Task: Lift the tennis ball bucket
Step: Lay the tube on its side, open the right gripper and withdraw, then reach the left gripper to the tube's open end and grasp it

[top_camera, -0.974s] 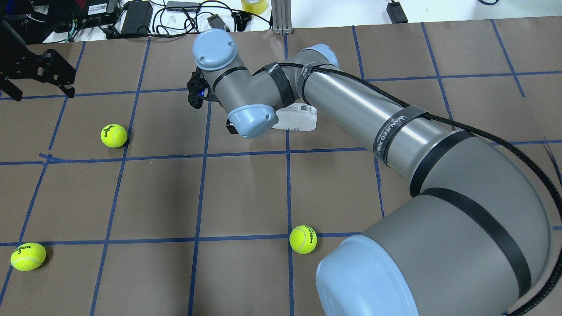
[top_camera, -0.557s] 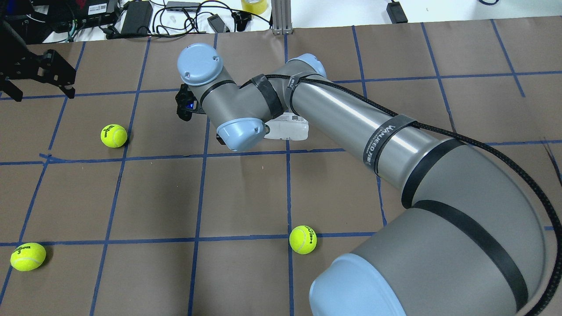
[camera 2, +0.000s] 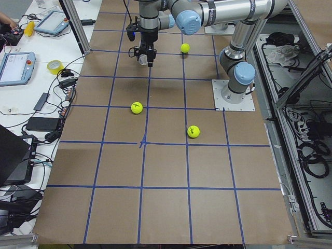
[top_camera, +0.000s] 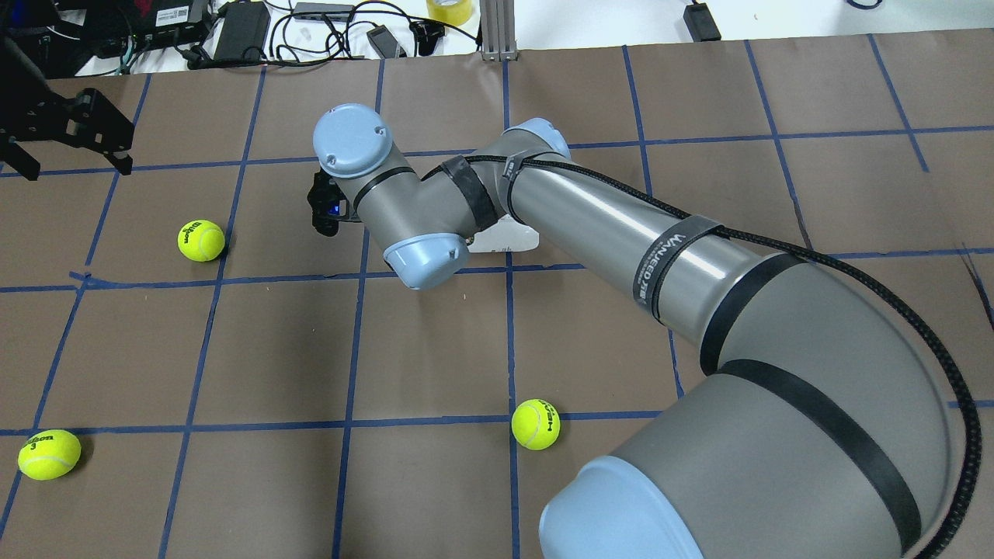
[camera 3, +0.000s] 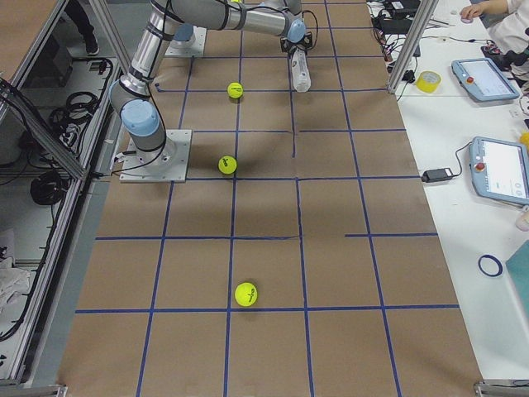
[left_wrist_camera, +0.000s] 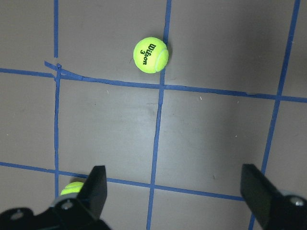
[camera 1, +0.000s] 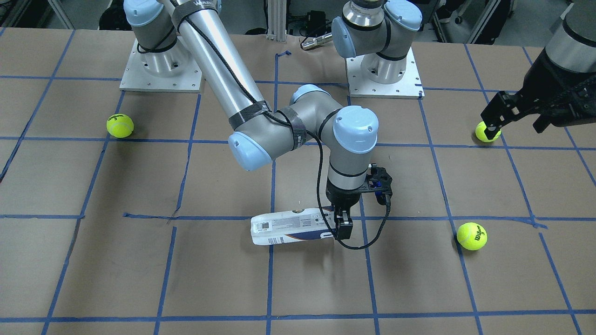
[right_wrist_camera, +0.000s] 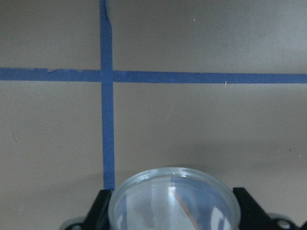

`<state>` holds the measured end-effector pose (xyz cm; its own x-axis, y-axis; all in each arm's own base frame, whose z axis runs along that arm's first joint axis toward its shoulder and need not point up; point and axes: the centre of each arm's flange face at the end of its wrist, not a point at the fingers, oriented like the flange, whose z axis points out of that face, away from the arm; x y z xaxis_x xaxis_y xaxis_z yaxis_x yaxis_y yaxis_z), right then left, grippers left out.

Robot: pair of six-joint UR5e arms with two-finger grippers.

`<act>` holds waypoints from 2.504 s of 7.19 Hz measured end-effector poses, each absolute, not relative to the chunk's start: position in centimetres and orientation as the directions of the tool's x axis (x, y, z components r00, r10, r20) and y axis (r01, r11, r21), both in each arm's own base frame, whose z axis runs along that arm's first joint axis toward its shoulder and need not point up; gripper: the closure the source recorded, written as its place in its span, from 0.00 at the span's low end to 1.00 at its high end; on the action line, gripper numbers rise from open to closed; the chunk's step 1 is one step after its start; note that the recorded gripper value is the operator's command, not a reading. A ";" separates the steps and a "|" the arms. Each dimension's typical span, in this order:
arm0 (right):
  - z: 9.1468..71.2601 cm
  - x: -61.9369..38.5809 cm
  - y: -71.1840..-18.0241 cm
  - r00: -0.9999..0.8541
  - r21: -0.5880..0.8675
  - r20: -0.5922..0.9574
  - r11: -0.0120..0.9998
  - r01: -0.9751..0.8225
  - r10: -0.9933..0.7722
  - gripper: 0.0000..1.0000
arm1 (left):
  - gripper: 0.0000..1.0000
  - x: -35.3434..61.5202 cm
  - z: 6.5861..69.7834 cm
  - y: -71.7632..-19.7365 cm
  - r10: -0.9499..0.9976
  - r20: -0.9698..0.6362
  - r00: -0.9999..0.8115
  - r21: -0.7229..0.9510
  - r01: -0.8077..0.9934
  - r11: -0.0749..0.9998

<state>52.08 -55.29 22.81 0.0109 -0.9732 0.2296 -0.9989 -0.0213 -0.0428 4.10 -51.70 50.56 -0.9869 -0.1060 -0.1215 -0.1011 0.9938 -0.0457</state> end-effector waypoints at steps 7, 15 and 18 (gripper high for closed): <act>42.5 26.8 -63.7 -0.402 -0.212 0.178 0.364 -0.907 -0.898 0.00 | 0.00 2.7 48.6 -52.8 -0.097 -0.006 -0.995 -0.072 -0.096 0.993; 52.2 9.8 -57.3 -0.950 -0.092 -0.006 0.946 -0.310 -0.312 0.00 | 0.00 -4.3 28.9 -60.8 -0.055 0.574 -0.817 -0.137 -0.162 0.977; 54.4 9.1 -55.1 -0.992 -0.084 0.003 0.989 -0.122 -0.122 0.00 | 0.00 -8.7 23.6 -60.6 -0.060 0.601 -0.797 -0.044 -0.107 0.993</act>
